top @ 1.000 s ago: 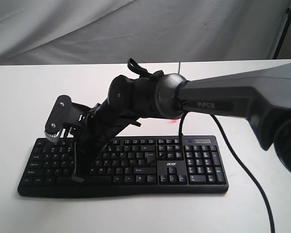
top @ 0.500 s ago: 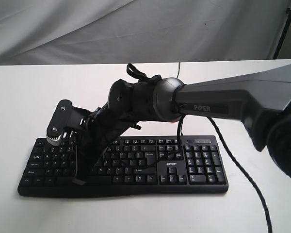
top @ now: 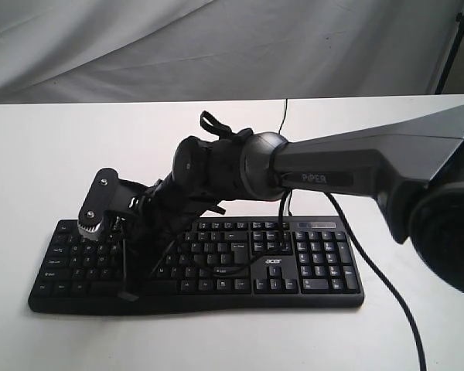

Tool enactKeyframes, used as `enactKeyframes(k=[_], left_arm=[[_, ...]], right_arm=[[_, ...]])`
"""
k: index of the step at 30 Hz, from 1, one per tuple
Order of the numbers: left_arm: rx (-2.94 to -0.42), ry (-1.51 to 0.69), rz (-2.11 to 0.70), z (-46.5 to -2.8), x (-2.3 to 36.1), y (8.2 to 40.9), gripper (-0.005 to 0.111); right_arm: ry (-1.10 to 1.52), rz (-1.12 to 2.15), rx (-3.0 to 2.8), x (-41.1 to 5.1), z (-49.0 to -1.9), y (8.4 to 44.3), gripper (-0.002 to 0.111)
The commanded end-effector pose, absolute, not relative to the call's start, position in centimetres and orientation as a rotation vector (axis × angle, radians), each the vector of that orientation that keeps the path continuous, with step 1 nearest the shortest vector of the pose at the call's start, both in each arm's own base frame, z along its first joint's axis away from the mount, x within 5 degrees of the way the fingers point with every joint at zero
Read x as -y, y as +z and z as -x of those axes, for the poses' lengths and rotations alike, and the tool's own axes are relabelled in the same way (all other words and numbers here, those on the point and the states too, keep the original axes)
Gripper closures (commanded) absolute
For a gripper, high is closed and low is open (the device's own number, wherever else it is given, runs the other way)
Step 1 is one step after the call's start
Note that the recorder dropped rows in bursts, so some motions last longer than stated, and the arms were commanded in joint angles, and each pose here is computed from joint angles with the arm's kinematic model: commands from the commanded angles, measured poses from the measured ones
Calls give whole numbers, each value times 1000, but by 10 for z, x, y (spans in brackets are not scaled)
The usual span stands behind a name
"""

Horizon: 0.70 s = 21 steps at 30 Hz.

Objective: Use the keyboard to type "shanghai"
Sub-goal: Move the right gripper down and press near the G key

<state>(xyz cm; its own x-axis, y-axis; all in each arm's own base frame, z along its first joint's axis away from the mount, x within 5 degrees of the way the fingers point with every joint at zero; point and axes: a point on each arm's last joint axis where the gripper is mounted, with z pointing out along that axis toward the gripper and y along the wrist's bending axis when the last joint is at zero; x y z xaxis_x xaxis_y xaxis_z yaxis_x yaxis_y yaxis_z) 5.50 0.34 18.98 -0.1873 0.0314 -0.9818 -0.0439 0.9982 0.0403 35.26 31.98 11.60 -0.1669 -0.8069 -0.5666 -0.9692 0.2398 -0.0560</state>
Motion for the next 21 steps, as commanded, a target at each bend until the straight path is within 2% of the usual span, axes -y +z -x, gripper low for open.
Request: enactKeyframes(k=[1, 13, 21], left_arm=[[-1749, 63, 7, -55, -3, 189, 106], [-1749, 63, 7, -55, -3, 189, 106], [-1749, 63, 7, -55, -3, 189, 106]], right_arm=[[440, 1624, -2020, -320, -354, 118, 108], [430, 1608, -1956, -320, -352, 151, 108], [432, 1608, -1958, -320, -352, 151, 108]])
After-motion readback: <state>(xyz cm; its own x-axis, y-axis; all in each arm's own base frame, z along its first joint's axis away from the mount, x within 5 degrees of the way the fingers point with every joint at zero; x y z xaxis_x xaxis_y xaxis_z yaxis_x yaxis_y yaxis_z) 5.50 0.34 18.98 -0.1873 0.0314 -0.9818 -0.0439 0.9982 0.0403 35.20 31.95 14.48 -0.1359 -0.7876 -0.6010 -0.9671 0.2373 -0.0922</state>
